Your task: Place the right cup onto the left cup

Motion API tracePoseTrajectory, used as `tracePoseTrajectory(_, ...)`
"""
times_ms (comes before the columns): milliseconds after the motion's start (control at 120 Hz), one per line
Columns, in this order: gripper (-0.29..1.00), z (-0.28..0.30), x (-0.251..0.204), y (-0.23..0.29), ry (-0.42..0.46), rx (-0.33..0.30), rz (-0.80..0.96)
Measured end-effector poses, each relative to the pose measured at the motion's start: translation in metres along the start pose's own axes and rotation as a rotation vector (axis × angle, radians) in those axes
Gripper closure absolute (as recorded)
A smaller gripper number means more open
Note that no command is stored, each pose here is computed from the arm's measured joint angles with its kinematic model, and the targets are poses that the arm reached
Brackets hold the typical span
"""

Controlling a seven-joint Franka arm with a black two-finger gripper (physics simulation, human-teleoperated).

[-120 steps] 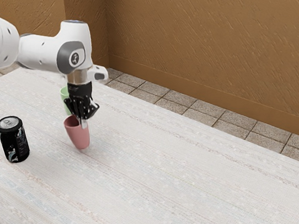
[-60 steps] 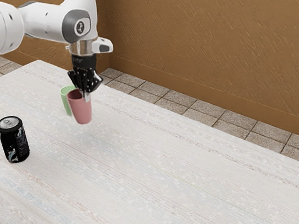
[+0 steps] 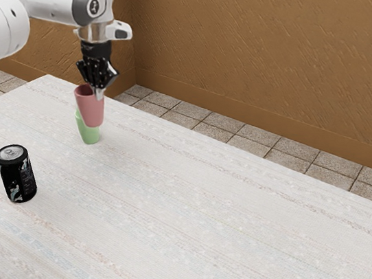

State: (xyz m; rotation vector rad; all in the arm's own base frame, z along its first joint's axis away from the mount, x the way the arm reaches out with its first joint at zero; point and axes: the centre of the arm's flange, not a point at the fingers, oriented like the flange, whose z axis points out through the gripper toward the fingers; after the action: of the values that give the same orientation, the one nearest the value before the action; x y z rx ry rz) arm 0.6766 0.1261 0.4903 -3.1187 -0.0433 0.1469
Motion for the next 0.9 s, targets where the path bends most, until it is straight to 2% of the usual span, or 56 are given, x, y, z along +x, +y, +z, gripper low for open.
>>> tracePoseTrajectory(258, 0.79, -0.015, 0.020, -0.021, 0.029, 0.031, 0.021)
tracePoseTrajectory(900, 0.79, -0.005, 0.047, -0.074, 0.080, 0.103, 0.080)
